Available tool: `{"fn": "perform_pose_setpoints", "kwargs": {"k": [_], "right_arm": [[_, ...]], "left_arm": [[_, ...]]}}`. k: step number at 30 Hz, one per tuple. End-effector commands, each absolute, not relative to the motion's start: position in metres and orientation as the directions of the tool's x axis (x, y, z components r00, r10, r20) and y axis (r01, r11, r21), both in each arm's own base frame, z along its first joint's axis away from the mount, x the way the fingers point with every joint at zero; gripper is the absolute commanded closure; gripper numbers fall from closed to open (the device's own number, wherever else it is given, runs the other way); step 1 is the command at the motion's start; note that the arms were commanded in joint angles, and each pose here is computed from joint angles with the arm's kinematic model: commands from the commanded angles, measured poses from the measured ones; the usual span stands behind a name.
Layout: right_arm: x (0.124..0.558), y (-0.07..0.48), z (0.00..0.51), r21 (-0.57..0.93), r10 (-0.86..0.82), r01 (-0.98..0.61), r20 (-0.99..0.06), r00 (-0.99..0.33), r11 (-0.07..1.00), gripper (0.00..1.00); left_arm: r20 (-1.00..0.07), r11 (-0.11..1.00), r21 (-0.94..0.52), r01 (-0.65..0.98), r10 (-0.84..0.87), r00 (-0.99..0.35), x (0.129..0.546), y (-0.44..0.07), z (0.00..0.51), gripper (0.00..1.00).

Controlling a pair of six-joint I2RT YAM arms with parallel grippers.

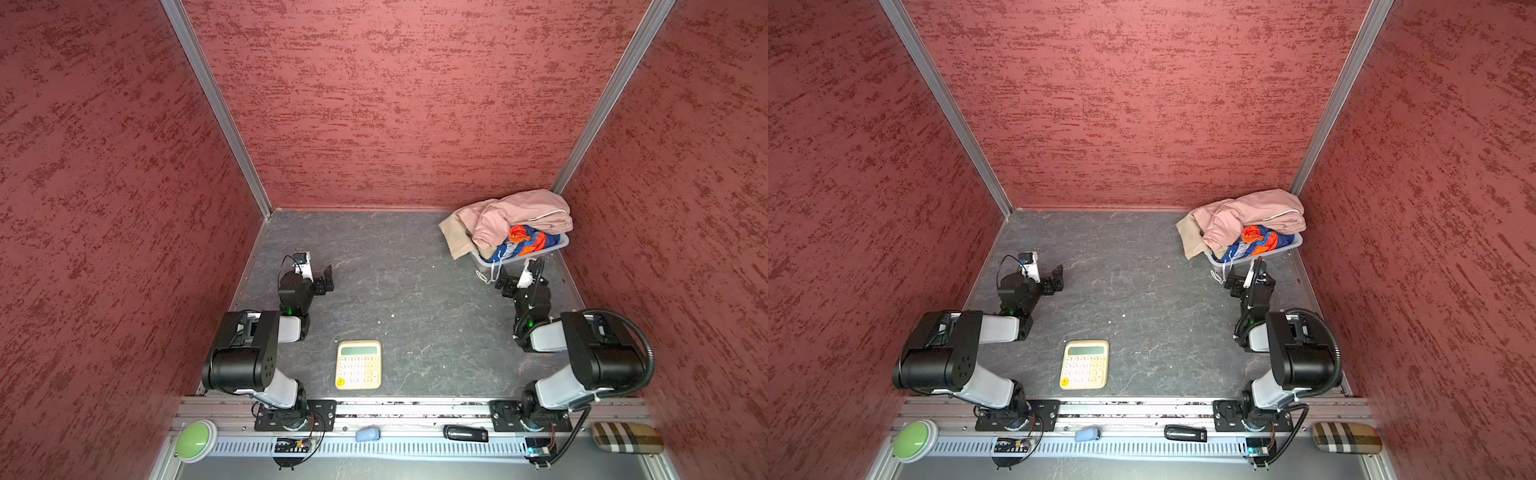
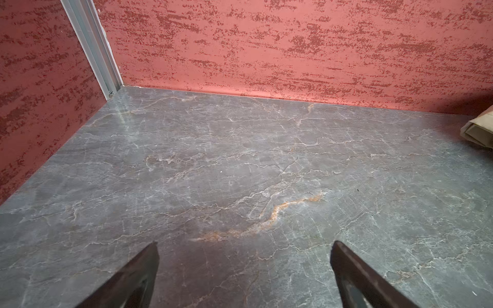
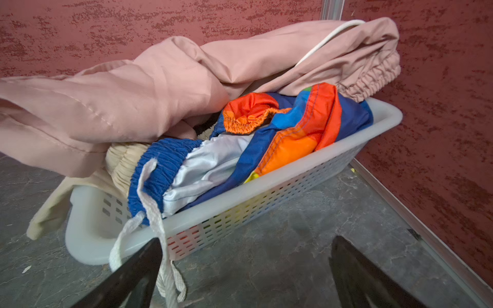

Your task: Fold and stack the shorts

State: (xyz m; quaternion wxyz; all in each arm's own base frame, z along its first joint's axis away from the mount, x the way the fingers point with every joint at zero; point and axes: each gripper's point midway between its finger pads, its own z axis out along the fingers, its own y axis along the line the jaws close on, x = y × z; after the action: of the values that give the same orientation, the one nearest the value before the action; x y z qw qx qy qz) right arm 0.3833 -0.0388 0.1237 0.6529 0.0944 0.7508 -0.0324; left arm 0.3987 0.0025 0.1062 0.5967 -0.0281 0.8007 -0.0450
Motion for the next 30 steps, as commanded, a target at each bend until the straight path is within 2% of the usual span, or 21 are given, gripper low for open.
{"fn": "perform_pose_setpoints", "kwargs": {"k": [1, 28, 30], "right_arm": [[0.3871, -0.0376, 0.1354, 0.075, 0.093, 0.168, -0.991, -0.096, 0.983, 0.01], [0.3865, -0.0378, 0.1365, 0.072, 0.089, 0.170, -0.992, -0.092, 0.983, 0.01], [0.3842, -0.0446, 0.1386, 0.086, 0.105, 0.211, -0.991, -0.081, 0.974, 0.01]], "left_arm": [[-0.961, 0.995, -0.097, 0.006, -0.092, -0.260, 0.4018, 0.0051, 0.1145, 0.01], [-0.961, 0.995, -0.099, 0.007, -0.094, -0.261, 0.4021, 0.0054, 0.1145, 0.01], [-0.961, 0.995, -0.098, 0.006, -0.093, -0.260, 0.4021, 0.0051, 0.1147, 0.01]]}}
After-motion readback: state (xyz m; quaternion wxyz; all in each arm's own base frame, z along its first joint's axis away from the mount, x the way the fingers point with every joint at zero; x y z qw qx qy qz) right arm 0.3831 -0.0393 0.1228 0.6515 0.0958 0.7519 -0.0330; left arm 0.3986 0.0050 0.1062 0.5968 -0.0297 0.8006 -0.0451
